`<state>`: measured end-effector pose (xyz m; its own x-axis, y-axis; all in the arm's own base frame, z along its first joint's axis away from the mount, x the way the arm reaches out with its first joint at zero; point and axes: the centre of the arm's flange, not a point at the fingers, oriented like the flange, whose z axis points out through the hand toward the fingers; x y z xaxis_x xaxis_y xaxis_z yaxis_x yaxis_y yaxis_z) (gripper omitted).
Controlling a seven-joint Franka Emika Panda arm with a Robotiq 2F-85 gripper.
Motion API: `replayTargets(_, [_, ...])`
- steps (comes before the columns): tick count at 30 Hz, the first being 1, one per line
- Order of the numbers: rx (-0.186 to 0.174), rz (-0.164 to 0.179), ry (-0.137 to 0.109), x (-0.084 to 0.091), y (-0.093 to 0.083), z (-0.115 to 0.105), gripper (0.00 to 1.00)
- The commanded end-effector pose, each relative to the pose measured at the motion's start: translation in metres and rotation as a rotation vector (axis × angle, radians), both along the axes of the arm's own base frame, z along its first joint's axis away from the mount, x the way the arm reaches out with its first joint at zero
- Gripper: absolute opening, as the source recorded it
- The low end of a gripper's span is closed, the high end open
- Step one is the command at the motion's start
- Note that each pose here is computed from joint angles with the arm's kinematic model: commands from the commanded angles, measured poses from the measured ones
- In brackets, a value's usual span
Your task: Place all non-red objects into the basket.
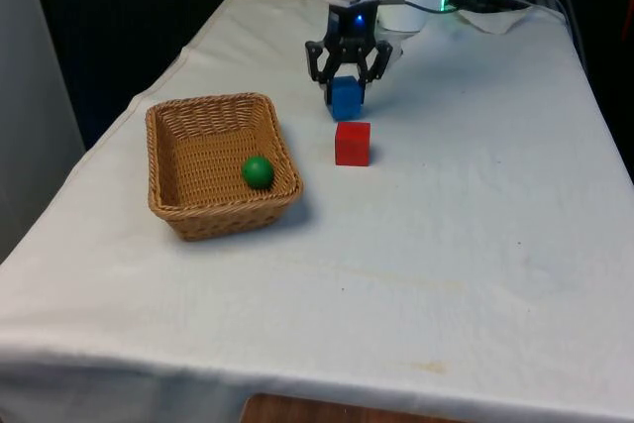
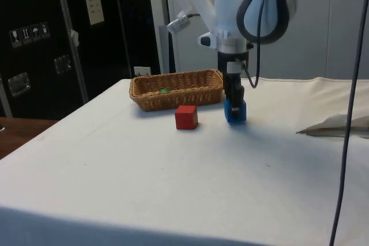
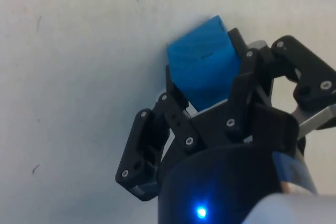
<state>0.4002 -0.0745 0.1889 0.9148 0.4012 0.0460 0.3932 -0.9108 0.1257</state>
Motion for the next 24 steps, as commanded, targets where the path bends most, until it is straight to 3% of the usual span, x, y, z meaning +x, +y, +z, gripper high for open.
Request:
replayTargets(1, [0.011,-0.004,0.0,-0.001,-0.001,0.008,0.03])
replayTargets(24, [0.093,-0.015,-0.028,0.013,-0.008,0.073,0.03])
